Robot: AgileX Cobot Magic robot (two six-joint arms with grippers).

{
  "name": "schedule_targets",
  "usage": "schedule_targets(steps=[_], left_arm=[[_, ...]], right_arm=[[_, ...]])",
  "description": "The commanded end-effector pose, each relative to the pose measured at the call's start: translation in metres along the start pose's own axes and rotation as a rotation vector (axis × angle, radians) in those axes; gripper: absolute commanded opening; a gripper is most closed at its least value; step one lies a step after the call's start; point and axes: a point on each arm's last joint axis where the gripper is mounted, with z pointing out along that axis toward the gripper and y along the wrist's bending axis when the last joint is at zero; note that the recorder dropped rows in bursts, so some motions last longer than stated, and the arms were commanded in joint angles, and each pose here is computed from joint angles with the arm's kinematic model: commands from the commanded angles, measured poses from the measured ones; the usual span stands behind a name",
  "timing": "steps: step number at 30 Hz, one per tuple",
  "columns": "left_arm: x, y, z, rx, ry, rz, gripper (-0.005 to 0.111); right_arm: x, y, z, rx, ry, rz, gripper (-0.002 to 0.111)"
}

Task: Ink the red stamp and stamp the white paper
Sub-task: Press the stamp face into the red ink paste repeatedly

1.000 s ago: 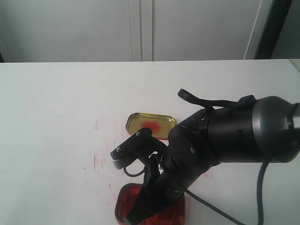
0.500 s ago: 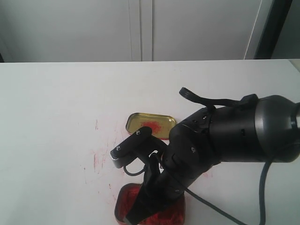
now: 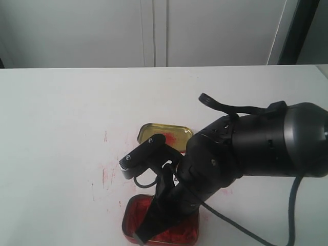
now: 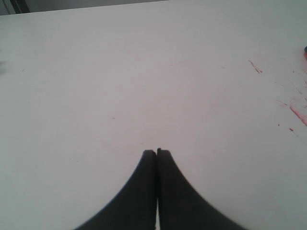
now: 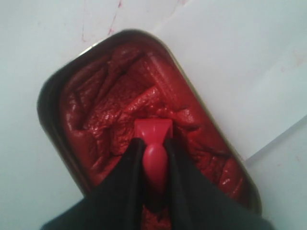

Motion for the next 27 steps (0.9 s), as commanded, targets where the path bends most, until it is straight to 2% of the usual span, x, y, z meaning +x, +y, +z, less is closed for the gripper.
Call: schedule_targets(steps=[1, 17, 27], left_arm=[[0.001, 0.000, 0.000, -0.004, -0.004, -0.006, 0.000], [0.001, 0.000, 0.000, -0.004, -0.004, -0.006, 0.000], [0.001, 0.000, 0.000, -0.004, -0.004, -0.006, 0.000]], right_arm=[[-0.004, 0.001, -0.012, 0.005, -0.061, -0.009, 0.000], [0.003, -0.001, -0.001, 0.017, 0.034, -0.037, 0.000], [-0.013, 0.000, -0.014, 0.026, 0.058, -0.068, 0.000]])
